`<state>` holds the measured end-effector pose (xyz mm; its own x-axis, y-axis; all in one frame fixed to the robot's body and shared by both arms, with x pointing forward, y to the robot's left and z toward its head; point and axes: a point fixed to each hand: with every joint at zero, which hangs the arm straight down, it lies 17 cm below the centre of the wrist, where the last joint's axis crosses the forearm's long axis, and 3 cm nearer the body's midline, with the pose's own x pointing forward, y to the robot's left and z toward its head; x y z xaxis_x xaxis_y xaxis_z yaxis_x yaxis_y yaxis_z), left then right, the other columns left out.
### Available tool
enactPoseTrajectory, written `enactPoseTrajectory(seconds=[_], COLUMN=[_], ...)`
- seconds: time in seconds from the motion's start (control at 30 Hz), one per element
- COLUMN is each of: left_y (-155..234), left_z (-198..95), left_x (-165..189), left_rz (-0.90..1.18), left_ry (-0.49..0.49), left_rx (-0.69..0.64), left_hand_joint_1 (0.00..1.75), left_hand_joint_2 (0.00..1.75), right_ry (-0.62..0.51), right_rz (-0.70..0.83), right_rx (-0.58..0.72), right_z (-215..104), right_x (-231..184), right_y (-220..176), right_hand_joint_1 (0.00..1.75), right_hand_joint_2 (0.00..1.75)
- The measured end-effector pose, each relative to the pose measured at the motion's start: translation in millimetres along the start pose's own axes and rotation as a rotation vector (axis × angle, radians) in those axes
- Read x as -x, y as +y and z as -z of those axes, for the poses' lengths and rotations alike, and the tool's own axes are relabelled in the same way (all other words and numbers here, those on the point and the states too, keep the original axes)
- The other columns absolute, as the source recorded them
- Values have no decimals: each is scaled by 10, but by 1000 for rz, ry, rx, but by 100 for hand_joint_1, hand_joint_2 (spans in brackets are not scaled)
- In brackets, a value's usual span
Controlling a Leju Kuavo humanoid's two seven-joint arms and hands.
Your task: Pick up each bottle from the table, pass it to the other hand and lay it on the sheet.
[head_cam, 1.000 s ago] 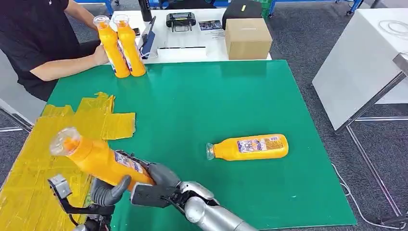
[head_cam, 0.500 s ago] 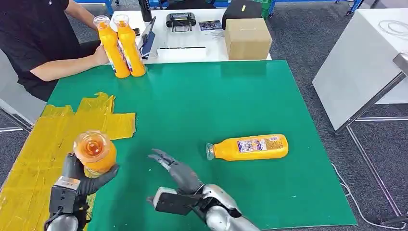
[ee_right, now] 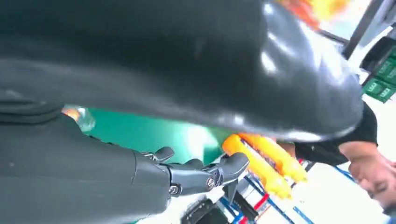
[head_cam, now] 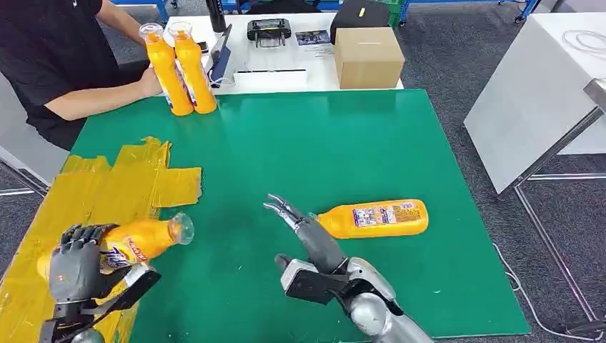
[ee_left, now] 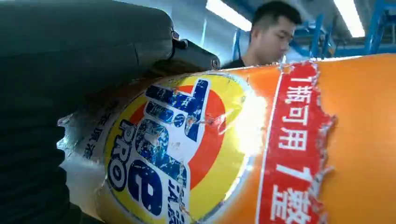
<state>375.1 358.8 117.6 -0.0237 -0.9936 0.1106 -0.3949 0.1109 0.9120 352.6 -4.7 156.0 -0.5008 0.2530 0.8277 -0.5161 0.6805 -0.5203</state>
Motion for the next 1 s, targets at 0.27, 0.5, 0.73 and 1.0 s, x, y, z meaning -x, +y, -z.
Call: enactPoseTrajectory(seconds=[0.27,0.5,0.73,1.0], left_y=[-554,-836,-975,-1030], left_z=[-311,-404,-471,-593], left_x=[220,318,407,402], left_rz=[109,147,121,31], left_ry=[-13,-50,-84,-126], left_rx=[195,312,388,439], left_hand_joint_1=[175,0,0,0], left_hand_joint_2=[175,0,0,0], right_ry=[-19,-24,-32,-36], right_rz=[-18,-20,-19,-39], right_rx=[5,2,0,-1], right_z=[-61,-66,-35,-15], right_x=[-47,-43,-58,-53], right_y=[-149,-234,-302,-374], right_hand_joint_1=[0,0,0,0], right_hand_joint_2=[0,0,0,175])
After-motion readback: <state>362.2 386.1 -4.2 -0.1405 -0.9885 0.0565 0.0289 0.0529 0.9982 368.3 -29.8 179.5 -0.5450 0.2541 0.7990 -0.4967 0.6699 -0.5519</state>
